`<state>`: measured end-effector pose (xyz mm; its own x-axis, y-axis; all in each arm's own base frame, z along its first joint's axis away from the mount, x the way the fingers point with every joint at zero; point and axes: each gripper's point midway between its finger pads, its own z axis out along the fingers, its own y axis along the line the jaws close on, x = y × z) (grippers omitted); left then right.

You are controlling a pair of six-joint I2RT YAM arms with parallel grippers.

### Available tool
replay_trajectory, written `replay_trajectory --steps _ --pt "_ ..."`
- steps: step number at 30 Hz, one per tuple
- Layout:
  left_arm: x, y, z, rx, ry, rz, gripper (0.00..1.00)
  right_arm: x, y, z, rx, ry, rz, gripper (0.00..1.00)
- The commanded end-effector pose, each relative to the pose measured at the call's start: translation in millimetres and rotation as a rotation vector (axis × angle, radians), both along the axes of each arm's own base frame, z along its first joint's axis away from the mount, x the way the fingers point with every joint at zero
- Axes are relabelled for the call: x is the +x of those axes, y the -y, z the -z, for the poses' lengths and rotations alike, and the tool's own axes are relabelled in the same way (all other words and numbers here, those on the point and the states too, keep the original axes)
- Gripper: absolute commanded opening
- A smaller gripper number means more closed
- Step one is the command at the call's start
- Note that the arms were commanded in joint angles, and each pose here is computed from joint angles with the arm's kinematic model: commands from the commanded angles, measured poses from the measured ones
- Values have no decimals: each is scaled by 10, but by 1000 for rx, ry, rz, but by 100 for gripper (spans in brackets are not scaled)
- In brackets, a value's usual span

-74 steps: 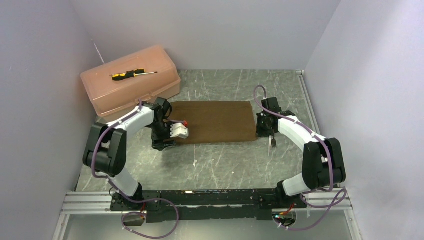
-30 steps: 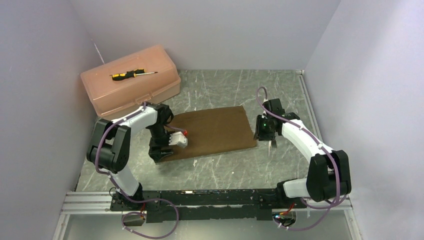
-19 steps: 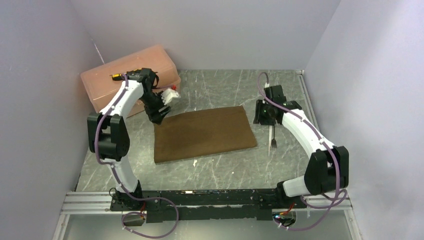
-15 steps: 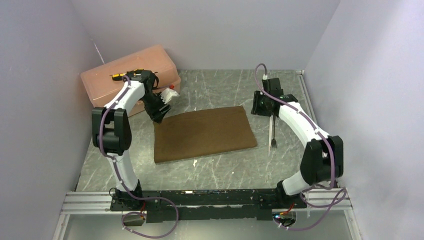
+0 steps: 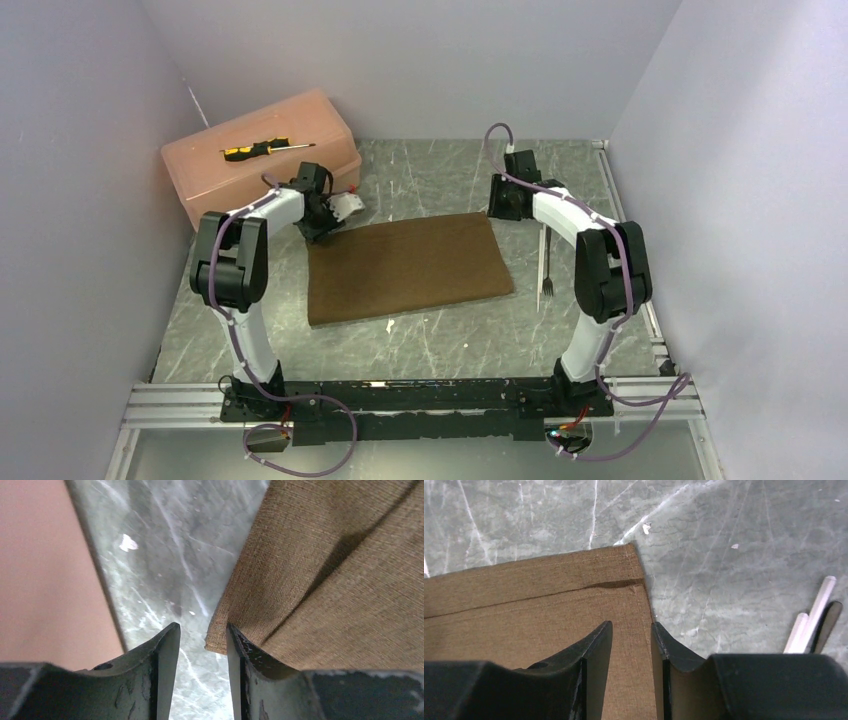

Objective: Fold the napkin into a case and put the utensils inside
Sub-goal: Smooth out the napkin at the center of the board.

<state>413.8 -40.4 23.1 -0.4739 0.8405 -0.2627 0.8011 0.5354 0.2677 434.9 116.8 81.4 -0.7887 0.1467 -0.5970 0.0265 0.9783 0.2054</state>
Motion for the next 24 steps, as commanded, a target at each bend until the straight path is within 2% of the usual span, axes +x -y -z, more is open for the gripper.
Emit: replay_trajectory --steps 1,4,7,9,17,20,24 --pt "227 -70 32 113 138 33 44 266 -110 -151 20 87 -4 38" --pt "326 -52 -18 163 212 58 41 295 -139 -94 20 86 -9 38" --pt "372 36 -129 148 229 70 41 307 -145 -37 20 83 -8 38" --pt "326 92 -184 121 199 59 43 318 -143 -11 19 77 -7 38" --pt "1 154 -612 21 86 15 61 393 -93 -76 -27 102 -24 41" --pt "-115 252 -802 -66 37 22 63 424 -104 -24 -31 96 -35 42" --pt "-443 333 -636 -134 -122 28 63 444 -126 136 -31 61 -40 42"
